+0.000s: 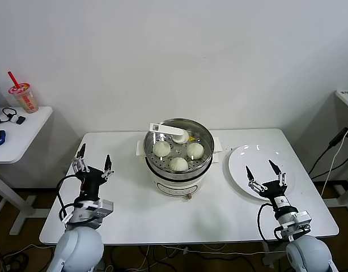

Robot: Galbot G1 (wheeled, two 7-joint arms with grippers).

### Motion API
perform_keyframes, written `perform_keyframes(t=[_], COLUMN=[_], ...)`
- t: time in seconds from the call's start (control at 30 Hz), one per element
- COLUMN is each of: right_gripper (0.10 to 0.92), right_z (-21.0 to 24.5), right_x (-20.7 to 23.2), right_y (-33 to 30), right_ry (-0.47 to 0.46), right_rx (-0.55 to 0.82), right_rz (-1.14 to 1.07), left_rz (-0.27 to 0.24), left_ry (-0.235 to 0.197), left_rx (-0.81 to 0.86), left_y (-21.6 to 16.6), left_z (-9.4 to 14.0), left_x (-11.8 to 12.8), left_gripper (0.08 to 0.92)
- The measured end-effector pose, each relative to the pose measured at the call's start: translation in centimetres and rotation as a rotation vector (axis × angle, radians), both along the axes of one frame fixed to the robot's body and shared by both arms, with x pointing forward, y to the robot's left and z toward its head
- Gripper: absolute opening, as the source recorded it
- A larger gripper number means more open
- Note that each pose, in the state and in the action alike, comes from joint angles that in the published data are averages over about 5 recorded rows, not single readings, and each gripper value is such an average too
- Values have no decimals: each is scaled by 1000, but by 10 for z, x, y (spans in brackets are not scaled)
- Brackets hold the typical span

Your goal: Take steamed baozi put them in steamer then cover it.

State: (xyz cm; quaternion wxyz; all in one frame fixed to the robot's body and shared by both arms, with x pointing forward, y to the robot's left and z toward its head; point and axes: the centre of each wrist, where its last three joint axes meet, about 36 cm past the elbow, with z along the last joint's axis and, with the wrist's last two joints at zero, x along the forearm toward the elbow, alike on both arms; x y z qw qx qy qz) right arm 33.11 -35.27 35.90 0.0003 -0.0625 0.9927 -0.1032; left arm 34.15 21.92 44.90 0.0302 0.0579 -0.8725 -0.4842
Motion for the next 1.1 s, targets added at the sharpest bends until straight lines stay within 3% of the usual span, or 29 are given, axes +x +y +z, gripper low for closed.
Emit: perform_keyframes(t=[0.4,1.1], right_gripper=[823,823], right_z=[-3,-6], right_x=[-3,-11], right_y=[7,-1], right_ry=[3,-1], right_rx=[-22,-32], right_rz=[-40,-99], left_rz=[-100,-243], left_ry=[32,3], left_rx=[280,434], left_y=[-24,-82], left_z=[7,7], left_x=[27,83], left_gripper=[823,823])
